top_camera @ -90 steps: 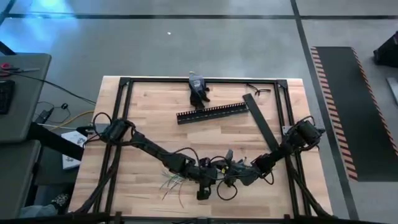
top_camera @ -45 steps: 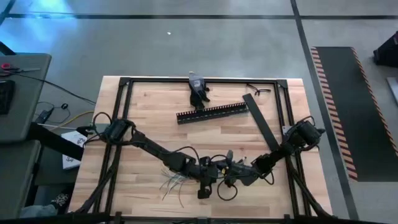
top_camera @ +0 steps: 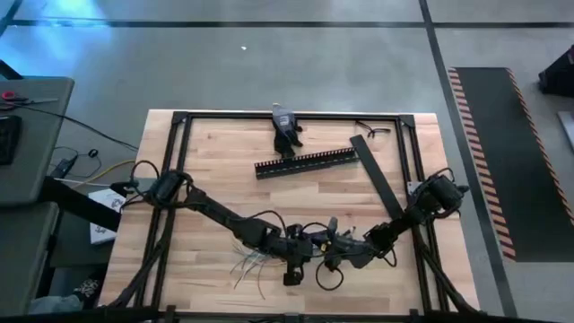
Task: Ziptie cables
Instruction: Wrap the colored loose cables with the black zip tie
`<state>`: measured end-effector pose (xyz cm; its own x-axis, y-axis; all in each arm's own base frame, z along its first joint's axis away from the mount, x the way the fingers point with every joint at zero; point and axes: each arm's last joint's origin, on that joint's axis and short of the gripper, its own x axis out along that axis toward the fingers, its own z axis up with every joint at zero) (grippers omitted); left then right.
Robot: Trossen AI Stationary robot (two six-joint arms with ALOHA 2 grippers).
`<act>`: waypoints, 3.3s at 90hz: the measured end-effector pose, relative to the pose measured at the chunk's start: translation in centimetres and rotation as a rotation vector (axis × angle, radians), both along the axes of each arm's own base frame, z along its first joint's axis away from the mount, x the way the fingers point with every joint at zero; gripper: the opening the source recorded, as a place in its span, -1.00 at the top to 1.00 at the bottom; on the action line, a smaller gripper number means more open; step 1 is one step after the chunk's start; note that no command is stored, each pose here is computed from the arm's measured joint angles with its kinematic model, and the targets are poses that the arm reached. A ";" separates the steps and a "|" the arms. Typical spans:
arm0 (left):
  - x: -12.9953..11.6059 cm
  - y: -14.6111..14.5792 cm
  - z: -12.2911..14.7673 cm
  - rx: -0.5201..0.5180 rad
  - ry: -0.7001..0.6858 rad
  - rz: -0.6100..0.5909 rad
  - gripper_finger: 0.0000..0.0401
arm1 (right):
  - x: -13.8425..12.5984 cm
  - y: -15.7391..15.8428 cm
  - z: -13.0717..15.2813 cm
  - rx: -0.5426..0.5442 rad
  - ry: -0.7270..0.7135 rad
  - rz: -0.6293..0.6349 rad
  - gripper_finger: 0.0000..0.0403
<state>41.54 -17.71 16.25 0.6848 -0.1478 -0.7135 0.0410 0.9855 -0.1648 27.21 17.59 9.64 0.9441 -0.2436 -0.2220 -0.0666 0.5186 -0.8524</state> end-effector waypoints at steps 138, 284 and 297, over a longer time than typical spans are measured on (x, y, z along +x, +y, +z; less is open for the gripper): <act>-0.2 -0.4 1.4 0.009 -0.056 -0.004 1.00 | 0.0 0.0 0.1 -0.037 -0.007 -0.025 1.00; -0.2 -0.5 1.4 -0.007 -0.057 -0.005 1.00 | -0.1 0.6 1.1 -0.123 -0.053 0.036 1.00; -0.2 -0.5 1.4 -0.007 -0.057 -0.005 1.00 | -0.1 0.5 0.9 -0.132 -0.036 0.034 1.00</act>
